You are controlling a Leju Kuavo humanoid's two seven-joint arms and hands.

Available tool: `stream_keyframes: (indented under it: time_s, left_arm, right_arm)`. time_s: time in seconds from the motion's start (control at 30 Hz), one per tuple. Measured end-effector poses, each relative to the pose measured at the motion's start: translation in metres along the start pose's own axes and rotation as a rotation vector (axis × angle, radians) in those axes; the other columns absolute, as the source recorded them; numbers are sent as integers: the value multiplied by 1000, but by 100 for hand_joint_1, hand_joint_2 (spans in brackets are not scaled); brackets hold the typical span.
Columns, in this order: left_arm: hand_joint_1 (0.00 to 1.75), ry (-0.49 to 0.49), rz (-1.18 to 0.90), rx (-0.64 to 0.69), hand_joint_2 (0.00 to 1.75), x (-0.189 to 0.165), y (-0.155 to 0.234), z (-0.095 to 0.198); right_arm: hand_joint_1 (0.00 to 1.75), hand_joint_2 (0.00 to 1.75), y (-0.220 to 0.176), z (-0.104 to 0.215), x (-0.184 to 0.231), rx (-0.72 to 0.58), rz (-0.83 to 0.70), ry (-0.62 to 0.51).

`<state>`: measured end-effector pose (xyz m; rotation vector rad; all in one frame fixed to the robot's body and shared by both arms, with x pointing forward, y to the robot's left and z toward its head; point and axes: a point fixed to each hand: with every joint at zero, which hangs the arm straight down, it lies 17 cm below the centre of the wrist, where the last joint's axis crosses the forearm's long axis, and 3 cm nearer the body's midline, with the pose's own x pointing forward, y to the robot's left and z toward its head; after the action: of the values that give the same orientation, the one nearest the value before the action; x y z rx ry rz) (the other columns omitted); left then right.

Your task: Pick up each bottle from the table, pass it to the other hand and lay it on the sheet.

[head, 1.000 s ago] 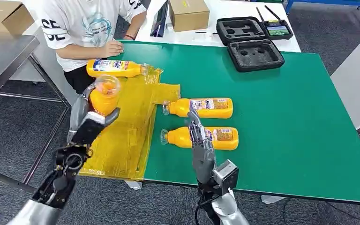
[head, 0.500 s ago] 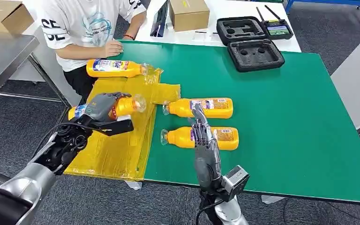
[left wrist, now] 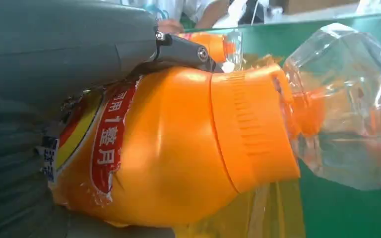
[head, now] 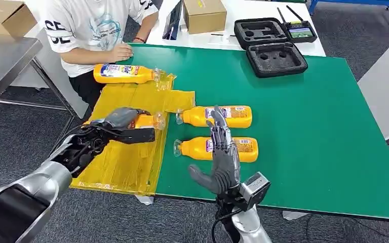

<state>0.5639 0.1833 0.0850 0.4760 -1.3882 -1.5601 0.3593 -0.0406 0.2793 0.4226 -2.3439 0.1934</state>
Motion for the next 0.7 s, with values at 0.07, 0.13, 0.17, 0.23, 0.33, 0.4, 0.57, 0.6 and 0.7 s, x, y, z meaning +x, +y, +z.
stream_keyframes:
  time_s: [0.07, 0.13, 0.17, 0.23, 0.33, 0.4, 0.57, 0.6, 0.7]
  left_arm:
    - [175, 7, -3, -27, 175, -2, -5, 0]
    - [175, 10, 0, -46, 175, -2, -12, 0]
    - [175, 11, 0, -52, 175, -2, -15, 0]
    - [175, 13, 0, -65, 175, -2, -20, 0]
    - [175, 20, -1, -77, 175, -3, -26, 0]
    - [175, 29, -11, -89, 175, -5, -31, 1]
    - [175, 37, -18, -127, 175, -5, -50, 3]
    - [175, 38, -20, -131, 175, -5, -51, 4]
    - [175, 39, -23, -152, 175, -6, -57, 5]
  right_arm:
    - [0, 175, 0, -3, -1, 5, 2, 0]
    - [0, 175, 0, -5, -1, 8, 5, 0]
    - [0, 175, 0, -6, -2, 9, 6, 2]
    - [0, 175, 0, -7, -3, 10, 7, 4]
    - [0, 175, 0, -7, -3, 11, 8, 6]
    - [0, 175, 0, -7, -4, 12, 5, 10]
    - [0, 175, 0, -8, -8, 18, -9, 20]
    - [0, 175, 0, -9, -8, 19, -12, 22]
    - [0, 175, 2, -9, -10, 26, -20, 26]
